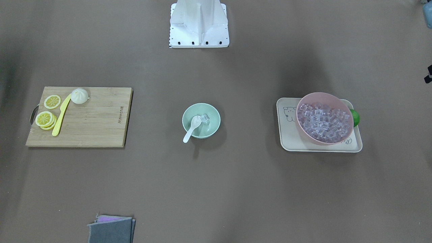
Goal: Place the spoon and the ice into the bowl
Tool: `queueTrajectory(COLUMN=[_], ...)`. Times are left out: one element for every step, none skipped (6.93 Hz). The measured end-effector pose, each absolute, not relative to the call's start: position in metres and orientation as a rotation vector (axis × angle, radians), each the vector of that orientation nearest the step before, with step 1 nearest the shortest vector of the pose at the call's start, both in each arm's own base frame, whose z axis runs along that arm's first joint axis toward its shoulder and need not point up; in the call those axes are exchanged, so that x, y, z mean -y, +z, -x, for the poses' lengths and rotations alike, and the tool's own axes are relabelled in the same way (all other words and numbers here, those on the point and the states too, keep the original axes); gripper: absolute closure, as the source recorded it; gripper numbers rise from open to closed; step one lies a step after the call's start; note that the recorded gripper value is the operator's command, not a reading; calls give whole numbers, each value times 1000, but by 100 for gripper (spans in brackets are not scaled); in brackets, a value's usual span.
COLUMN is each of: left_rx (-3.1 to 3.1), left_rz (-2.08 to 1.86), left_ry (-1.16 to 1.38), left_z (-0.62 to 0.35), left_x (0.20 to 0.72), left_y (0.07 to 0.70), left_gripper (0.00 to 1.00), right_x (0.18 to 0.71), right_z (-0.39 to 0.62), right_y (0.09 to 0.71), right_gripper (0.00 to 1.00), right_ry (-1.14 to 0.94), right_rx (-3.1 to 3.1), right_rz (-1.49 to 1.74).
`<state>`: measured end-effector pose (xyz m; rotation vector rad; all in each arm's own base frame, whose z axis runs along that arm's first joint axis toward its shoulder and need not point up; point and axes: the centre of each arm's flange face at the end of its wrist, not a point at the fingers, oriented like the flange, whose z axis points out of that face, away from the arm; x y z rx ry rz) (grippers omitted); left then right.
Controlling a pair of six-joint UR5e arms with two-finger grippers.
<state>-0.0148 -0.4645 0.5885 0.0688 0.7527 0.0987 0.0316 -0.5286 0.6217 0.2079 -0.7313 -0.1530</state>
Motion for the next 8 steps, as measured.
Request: queueTrajectory(left_rx=[-754, -753, -751, -752, -752, -752, -752, -752], left_rz=[-64, -62, -64, -67, -67, -67, -64, -61], left_ry=[93, 92, 94, 97, 98, 98, 98, 97], left_z=[16, 17, 17, 16, 16, 16, 16, 16], left_x=[463, 462, 462, 462, 462, 462, 462, 462], left_y=[589, 590, 590, 589, 589, 590, 591, 593], left_gripper=[1, 1, 1, 1, 1, 1, 1, 1], right_x=[528, 528, 527, 527, 527, 527, 527, 527], right_z=[-32, -31, -31, -30, -30, -30, -30, -30], right_y=[623, 624, 623, 623, 623, 622, 622, 622], right_gripper=[0, 0, 0, 0, 0, 0, 0, 0], right_ry=[-154, -154, -155, -156, -157, -157, -156, -156], right_rx=[734, 741, 747, 755, 760, 762, 763, 763], right_rz=[-206, -205, -205, -205, -205, -205, -204, -204])
